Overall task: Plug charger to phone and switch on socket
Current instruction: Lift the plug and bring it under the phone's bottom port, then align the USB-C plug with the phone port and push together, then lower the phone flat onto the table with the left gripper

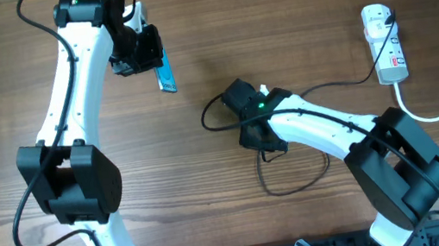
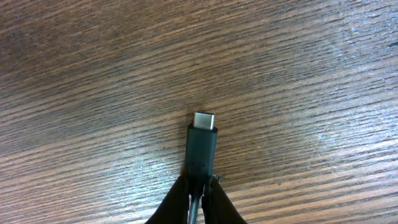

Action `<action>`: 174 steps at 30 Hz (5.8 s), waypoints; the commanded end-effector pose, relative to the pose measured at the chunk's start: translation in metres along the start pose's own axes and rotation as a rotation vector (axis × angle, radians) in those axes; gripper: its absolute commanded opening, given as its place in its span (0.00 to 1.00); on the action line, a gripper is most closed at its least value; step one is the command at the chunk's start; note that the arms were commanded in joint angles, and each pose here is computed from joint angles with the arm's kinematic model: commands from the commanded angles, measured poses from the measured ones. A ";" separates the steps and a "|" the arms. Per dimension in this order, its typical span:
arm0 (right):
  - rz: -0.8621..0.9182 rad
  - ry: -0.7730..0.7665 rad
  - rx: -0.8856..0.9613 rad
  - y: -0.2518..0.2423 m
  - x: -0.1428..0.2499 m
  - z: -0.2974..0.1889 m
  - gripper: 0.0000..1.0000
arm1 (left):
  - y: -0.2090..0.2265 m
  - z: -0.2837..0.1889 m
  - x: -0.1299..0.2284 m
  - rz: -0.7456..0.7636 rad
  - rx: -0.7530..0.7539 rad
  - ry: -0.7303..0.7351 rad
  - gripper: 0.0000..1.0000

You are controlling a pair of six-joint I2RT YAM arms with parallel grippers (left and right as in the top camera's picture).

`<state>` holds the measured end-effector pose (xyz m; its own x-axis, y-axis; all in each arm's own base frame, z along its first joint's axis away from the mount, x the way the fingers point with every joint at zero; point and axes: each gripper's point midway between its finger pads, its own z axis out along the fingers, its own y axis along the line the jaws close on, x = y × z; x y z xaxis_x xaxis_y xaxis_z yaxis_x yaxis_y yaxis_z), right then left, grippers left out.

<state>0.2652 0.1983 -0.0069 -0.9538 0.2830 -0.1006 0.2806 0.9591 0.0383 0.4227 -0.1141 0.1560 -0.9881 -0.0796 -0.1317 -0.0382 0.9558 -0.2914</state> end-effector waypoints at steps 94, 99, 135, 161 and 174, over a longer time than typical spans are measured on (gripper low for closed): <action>-0.364 -0.412 -0.718 0.063 -0.059 -0.227 0.05 | -0.159 -0.038 0.050 0.338 0.791 0.132 0.04; -0.351 -0.479 -0.719 0.065 -0.071 -0.235 0.05 | -0.161 -0.043 0.056 0.267 0.817 0.186 0.04; -0.358 -0.162 -0.506 0.016 -0.015 -0.178 1.00 | -0.058 0.105 0.096 0.062 0.275 0.279 0.04; -0.349 -0.130 -0.490 0.014 -0.011 -0.172 1.00 | -0.029 0.152 0.091 0.095 0.083 0.262 0.25; -0.347 -0.120 -0.479 0.011 -0.010 -0.171 1.00 | -0.008 0.153 0.089 0.103 -0.036 0.245 0.64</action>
<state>0.2599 0.2038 0.1642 -0.9517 -0.0161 -0.3065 -0.1497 0.8961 0.4179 0.3605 -0.1789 0.0113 -0.9947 0.0802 0.0643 0.0574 0.9522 -0.3000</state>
